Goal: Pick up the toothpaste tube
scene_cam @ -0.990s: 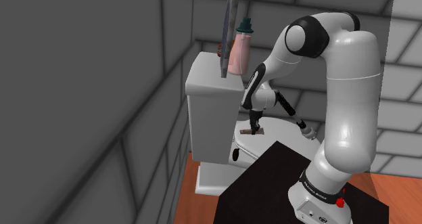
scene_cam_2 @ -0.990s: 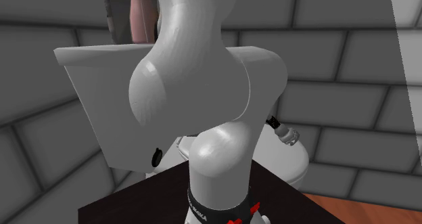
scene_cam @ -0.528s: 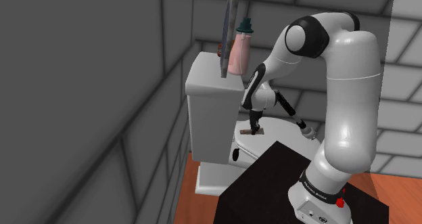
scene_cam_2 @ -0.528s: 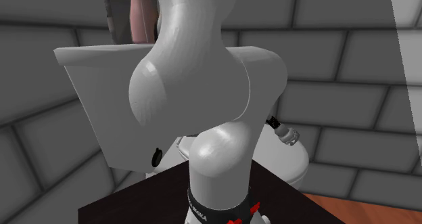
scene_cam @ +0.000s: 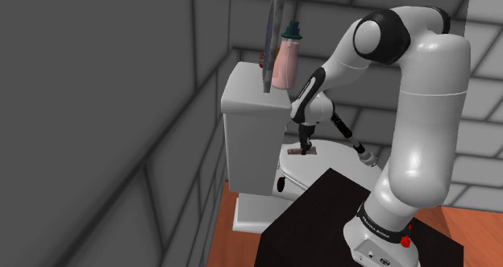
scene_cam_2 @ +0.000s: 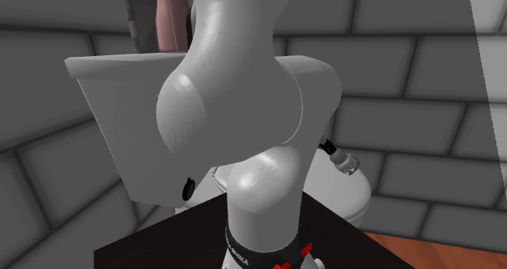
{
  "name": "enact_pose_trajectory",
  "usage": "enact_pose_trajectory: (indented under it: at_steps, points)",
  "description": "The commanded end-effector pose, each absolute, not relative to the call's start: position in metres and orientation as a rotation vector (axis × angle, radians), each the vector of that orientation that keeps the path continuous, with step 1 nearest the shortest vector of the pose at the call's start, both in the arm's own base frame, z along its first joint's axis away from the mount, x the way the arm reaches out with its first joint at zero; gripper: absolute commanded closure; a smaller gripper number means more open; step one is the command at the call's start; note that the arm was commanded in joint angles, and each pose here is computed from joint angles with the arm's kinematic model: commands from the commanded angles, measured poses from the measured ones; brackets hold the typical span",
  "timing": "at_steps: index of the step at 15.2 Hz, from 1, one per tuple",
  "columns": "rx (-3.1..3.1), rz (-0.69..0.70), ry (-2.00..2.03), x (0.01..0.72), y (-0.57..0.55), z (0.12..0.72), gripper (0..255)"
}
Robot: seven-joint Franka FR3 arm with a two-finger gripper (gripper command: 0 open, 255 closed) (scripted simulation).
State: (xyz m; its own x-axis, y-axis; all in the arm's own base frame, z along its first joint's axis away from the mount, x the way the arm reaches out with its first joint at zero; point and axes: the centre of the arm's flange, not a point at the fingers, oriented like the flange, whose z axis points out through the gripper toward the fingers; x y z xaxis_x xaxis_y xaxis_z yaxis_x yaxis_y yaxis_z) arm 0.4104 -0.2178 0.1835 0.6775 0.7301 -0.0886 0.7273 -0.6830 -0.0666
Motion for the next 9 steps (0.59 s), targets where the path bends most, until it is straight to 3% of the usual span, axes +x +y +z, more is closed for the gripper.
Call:
enact_pose_trajectory:
  at_steps: [1, 9]
  points:
    - [-2.853, 0.169, -1.240, 0.410, -0.218, 0.194, 255]
    - [-2.853, 0.169, -1.240, 0.410, -0.218, 0.226, 255]
